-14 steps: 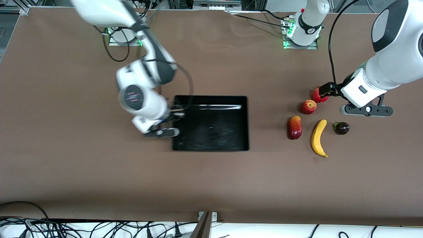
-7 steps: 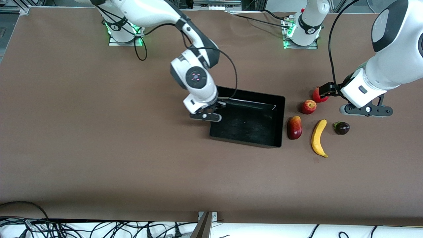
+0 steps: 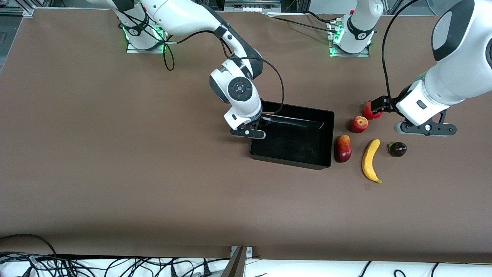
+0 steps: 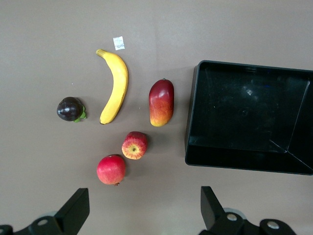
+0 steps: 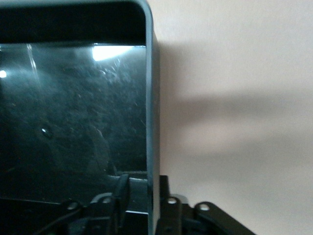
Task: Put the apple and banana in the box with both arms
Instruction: 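Release the box and retract the right gripper while the left gripper reaches the apple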
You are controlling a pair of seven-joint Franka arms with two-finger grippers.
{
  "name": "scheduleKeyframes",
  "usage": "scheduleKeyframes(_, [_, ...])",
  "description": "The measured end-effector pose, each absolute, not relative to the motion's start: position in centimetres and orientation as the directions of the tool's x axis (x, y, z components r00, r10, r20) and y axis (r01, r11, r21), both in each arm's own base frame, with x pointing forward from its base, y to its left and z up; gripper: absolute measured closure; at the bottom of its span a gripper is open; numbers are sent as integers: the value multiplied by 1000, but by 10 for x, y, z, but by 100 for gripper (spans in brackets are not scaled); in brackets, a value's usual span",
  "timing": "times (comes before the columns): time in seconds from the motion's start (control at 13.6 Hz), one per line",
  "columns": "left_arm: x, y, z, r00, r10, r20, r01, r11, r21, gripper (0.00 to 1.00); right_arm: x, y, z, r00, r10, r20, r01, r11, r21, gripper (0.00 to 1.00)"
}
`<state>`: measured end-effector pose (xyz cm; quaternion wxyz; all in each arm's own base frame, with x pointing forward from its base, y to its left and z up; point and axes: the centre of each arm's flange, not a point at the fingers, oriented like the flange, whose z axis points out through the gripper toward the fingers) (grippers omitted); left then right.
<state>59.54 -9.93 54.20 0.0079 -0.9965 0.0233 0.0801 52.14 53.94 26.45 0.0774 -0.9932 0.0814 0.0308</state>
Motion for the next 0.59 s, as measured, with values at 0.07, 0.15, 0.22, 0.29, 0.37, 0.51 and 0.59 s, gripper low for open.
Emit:
scheduleKeyframes(0.07, [595, -99, 542, 986, -45, -160, -48, -999, -12, 0, 533, 531, 277, 984, -170, -57, -177, -973, -148, 51])
scheduleKeyframes(0.15, [595, -99, 542, 986, -45, -160, -48, -999, -12, 0, 546, 518, 296, 982, -183, -40, -187, -972, -141, 40])
scheduleKeyframes(0.22, [595, -99, 542, 986, -45, -160, -48, -999, -12, 0, 562, 499, 321, 981, -194, -21, -195, -972, -131, 31])
scheduleKeyframes(0.29, [595, -100, 542, 986, -45, -160, -48, -999, -12, 0, 580, 473, 353, 980, -200, 4, -198, -972, -125, 22])
scheduleKeyframes(0.37, [595, -100, 542, 986, -46, -160, -48, -999, -12, 0, 597, 442, 388, 980, -196, 28, -192, -974, -117, 10])
scheduleKeyframes(0.51, [595, -100, 542, 986, -46, -161, -49, -999, -12, 0, 614, 371, 457, 989, -148, 21, -146, -986, -82, 0])
scheduleKeyframes(0.59, [596, -100, 541, 986, -46, -163, -49, -999, -12, 0, 615, 338, 489, 992, -125, 6, -124, -990, -69, 0])
